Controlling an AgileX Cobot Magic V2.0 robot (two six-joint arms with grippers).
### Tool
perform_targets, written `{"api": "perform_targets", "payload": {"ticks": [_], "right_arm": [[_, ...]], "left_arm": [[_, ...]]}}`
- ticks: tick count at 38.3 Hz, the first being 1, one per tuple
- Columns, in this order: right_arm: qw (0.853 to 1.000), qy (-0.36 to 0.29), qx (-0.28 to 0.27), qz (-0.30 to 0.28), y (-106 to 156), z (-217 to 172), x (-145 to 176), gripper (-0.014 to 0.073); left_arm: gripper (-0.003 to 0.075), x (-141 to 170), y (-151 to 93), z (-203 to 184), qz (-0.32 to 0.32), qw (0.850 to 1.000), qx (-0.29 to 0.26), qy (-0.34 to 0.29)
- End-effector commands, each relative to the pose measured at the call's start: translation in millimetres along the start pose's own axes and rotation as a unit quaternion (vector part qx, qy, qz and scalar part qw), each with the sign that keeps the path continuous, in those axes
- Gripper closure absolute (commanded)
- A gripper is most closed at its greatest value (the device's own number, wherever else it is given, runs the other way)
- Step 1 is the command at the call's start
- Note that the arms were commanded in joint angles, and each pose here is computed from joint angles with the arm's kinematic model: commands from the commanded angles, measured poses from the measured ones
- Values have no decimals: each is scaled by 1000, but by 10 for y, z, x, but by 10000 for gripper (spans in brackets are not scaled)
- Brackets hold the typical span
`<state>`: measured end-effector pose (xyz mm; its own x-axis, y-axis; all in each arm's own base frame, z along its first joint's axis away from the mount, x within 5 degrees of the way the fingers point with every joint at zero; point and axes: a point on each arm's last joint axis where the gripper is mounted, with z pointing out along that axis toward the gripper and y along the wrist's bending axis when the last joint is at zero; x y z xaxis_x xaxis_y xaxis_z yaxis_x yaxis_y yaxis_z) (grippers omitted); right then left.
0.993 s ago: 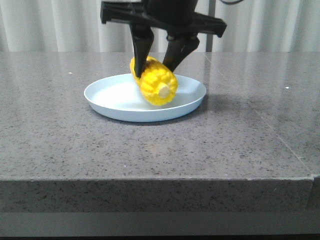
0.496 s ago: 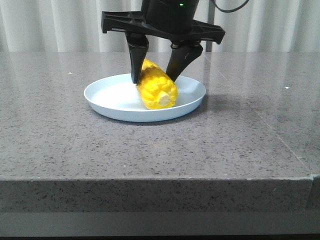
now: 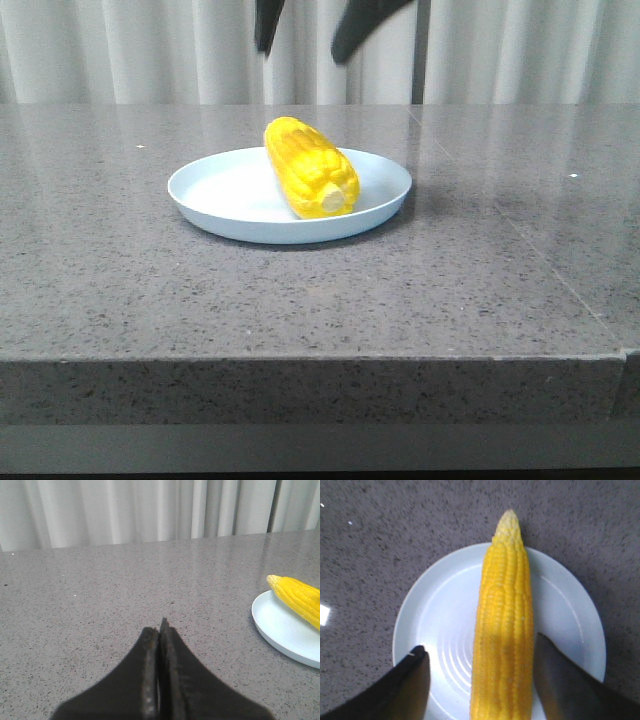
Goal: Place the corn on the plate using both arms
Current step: 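Open the right gripper to release the corn and lift away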
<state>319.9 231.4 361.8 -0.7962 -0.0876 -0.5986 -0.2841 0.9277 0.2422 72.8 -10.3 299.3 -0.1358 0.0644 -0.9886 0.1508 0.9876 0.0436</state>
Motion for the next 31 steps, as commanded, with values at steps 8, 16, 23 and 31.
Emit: {"api": "perform_targets", "payload": {"ticks": [8,16,23,31], "right_arm": [[997,-72,-6,-12,7,-434,-169,635],[997,-65,29,-7,-165,-522,-186,655],[996,-53,73,29,-564,-678,-187,655],[988,-55,121,74,-1099,-908,63,655]], "left_arm": [[741,-145,1,-18,-1,999,1,-45],[741,-145,1,-18,-1,999,1,-45],[741,-145,1,-18,-1,999,1,-45],[741,-145,1,-18,-1,999,1,-45]]}}
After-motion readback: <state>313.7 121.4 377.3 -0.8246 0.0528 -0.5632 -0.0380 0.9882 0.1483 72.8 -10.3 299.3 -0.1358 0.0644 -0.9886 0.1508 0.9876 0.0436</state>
